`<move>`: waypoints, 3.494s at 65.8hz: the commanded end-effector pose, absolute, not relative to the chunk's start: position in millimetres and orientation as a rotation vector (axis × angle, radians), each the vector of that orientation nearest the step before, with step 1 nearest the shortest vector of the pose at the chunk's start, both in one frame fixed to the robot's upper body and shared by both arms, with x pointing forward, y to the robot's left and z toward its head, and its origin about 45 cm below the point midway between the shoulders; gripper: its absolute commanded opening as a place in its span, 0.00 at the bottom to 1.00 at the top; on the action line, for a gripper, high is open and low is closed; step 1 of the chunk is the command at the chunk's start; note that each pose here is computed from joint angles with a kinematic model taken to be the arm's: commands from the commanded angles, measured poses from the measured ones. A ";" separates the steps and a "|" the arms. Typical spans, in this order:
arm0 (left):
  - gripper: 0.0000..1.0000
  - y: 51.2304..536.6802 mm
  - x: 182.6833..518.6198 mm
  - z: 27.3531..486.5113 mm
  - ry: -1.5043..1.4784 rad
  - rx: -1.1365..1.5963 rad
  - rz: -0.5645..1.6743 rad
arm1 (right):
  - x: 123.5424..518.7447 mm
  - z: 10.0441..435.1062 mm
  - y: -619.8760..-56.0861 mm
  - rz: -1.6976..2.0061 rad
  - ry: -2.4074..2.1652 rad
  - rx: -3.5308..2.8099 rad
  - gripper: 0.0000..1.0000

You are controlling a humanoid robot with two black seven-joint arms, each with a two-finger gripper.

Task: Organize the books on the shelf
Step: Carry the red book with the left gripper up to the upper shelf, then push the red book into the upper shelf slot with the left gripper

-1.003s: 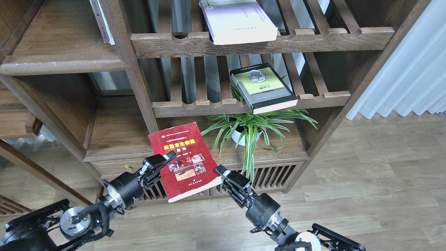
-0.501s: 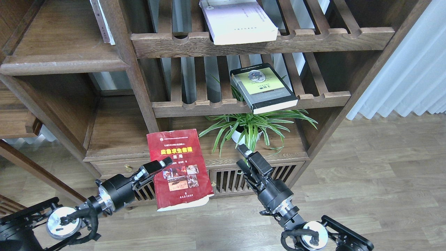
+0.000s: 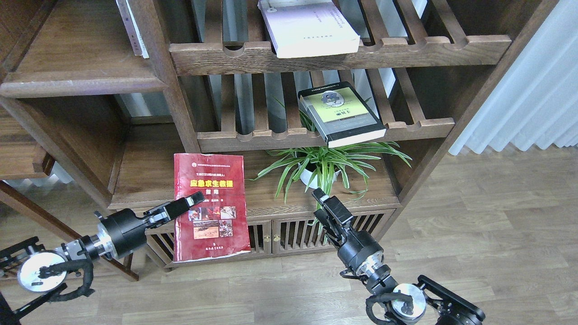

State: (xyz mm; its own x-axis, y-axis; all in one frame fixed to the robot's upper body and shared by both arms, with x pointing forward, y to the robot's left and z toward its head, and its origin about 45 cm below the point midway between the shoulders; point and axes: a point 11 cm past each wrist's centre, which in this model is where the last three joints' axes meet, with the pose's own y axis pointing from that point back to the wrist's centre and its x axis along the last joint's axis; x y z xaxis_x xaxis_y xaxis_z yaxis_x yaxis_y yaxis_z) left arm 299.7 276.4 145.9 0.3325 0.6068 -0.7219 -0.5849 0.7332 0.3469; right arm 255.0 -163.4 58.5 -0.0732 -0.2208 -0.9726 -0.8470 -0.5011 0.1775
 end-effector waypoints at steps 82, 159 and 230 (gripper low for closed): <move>0.01 412.0 360.4 330.2 0.519 0.030 1.044 | 265.0 54.6 -165.1 1.591 1.177 -1.741 0.92; 0.00 422.1 418.6 401.5 0.405 -0.124 1.083 | 260.9 52.4 -140.8 1.612 1.137 -1.747 0.95; 0.00 407.7 466.3 403.0 0.348 -0.242 1.127 | 253.7 49.7 -131.6 1.619 1.126 -1.776 0.98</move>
State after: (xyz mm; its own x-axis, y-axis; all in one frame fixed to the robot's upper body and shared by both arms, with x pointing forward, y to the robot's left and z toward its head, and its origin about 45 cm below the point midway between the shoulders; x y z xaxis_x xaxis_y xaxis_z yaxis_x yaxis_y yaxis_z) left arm 461.0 419.6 400.1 0.3618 0.8502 -0.3826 -0.9181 0.3962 0.0122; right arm 253.8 -132.2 49.6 -0.0404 -0.2494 -0.9676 -0.8207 -0.5440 0.1745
